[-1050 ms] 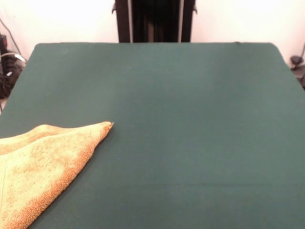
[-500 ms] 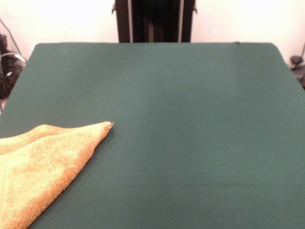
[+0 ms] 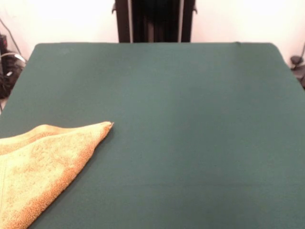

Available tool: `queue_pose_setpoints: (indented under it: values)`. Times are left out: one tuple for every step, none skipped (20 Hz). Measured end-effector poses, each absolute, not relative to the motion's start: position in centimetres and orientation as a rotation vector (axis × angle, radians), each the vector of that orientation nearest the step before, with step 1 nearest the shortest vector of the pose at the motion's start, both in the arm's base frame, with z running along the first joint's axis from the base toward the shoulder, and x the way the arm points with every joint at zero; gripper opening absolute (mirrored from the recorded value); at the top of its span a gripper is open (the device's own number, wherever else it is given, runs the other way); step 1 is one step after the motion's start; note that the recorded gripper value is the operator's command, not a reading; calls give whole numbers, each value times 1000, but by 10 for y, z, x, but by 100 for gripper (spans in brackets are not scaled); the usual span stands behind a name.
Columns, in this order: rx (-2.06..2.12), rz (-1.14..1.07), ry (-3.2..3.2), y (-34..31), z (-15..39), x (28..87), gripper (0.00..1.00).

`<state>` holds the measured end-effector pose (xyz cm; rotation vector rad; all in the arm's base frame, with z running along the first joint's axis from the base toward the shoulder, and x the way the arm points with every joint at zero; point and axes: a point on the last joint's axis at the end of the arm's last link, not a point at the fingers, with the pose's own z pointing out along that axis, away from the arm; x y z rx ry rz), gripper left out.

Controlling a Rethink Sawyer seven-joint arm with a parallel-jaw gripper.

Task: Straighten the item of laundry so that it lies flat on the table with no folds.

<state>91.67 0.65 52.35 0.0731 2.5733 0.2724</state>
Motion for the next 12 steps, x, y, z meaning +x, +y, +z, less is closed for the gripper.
queue_pose_setpoints:
  values:
    - [75, 284, 2575, 10, 523, 919, 0]
    - [78, 294, 2576, 12, 522, 921, 0]
    - [82, 305, 2578, 15, 522, 924, 0]
    - [97, 324, 2578, 19, 519, 931, 0]
    - [105, 330, 2577, 19, 518, 934, 0]
    - [115, 337, 2576, 19, 517, 938, 0]
    - [125, 345, 2575, 19, 515, 941, 0]
    - [163, 366, 2569, 15, 508, 952, 0]
    - [175, 371, 2568, 13, 506, 955, 0]
    - [188, 377, 2566, 10, 503, 959, 0]
    - [206, 384, 2564, 7, 499, 963, 0]
    - [234, 395, 2563, 0, 493, 969, 0]
